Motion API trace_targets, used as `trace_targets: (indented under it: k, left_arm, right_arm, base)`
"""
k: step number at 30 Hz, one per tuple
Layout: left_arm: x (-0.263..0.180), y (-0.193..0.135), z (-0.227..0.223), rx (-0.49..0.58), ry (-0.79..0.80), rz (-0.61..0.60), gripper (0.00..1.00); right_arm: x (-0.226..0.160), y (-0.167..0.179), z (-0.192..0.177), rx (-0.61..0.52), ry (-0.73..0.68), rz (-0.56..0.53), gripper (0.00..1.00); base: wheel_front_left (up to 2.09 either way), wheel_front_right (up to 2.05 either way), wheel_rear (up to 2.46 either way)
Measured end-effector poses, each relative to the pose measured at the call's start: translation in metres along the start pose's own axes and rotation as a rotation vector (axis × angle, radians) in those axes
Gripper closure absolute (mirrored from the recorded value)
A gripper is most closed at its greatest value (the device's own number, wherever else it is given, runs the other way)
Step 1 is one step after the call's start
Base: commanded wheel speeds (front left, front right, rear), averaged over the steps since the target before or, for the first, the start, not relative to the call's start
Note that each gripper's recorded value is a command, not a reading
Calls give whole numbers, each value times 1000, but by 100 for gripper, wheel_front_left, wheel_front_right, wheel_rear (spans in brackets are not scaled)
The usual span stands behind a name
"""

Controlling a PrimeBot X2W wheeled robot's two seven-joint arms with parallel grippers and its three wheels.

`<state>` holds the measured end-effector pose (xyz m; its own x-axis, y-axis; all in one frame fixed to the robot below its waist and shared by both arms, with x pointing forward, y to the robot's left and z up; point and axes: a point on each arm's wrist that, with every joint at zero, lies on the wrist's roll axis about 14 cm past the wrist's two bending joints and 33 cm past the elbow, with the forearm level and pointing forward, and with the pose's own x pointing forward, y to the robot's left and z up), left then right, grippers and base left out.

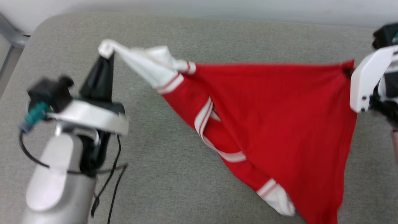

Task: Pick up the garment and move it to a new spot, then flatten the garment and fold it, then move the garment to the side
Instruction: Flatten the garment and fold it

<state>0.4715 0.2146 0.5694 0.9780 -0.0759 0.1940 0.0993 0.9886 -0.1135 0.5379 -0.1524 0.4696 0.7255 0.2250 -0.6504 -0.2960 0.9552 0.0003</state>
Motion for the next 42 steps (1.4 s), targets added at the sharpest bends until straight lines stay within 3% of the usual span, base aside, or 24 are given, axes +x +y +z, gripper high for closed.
trace_targets:
  k: [11, 20, 26, 33, 42]
  left_arm:
    - [103, -3, 106, 80, -203, -74, 100]
    - [170, 7, 145, 138, -250, -58, 100]
    - [203, 12, 152, 146, -277, -47, 100]
    - [232, 24, 100, 126, -194, -31, 100]
    - [246, 41, -10, 27, -9, -6, 100]
  right_arm:
    - [-39, -37, 137, 42, -416, -136, 100]
    - [-60, -57, 224, 44, -638, -209, 100]
    - [-58, -66, 259, 49, -733, -240, 100]
    - [-10, -61, 256, 37, -714, -224, 100]
    - [78, -52, 199, 55, -556, -172, 100]
  base:
    - [0, 0, 0]
    - [0, 0, 0]
    - [0, 0, 0]
    - [0, 0, 0]
    - [0, 0, 0]
